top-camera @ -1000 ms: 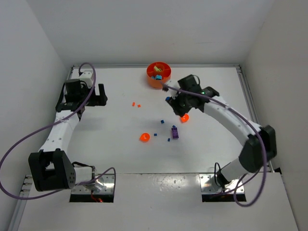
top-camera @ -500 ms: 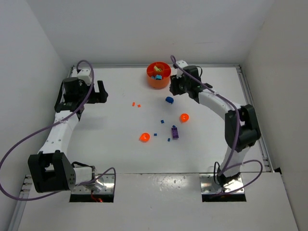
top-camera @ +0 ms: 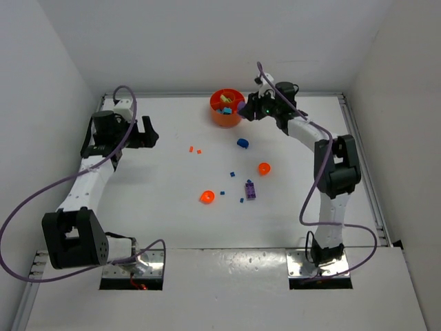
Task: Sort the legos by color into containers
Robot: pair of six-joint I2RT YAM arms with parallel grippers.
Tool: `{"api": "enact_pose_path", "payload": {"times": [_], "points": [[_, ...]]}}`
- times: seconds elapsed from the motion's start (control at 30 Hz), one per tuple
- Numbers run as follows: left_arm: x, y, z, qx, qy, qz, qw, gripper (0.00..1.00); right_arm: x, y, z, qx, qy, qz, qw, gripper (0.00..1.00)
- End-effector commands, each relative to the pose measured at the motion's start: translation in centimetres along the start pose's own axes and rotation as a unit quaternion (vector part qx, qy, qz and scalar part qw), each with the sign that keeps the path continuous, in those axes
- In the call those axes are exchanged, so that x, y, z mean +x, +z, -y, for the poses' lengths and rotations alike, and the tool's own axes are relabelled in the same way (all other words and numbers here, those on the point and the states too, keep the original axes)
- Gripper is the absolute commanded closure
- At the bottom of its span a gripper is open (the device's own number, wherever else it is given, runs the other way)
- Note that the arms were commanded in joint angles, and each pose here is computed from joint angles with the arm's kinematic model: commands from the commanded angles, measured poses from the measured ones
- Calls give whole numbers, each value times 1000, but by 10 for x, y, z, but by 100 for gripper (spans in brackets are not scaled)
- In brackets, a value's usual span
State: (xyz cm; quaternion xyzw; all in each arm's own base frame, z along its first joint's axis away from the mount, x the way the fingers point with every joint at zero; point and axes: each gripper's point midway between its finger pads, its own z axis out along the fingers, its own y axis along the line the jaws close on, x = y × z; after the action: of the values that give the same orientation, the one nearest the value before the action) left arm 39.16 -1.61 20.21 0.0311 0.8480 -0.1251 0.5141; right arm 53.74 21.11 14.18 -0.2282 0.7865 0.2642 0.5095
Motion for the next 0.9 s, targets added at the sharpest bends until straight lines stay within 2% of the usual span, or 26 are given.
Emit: {"api": "enact_pose_path", "payload": {"times": [0.0, 0.43, 0.63, 0.87], "points": [[-10, 6, -2, 13, 4, 16, 1000, 0, -43, 7, -1, -57, -61, 72, 994, 100], [-2, 22, -5, 22, -11, 2, 1000, 0, -62, 33, 21, -76, -39, 114, 990, 100], [2, 27, -5, 27, -13, -3, 1000, 0, -65, 36, 21, -85, -49, 111, 989, 100], [8, 32, -7, 26, -21, -12, 999, 0, -48, 47, 19, -94, -47, 99, 990, 100]]}}
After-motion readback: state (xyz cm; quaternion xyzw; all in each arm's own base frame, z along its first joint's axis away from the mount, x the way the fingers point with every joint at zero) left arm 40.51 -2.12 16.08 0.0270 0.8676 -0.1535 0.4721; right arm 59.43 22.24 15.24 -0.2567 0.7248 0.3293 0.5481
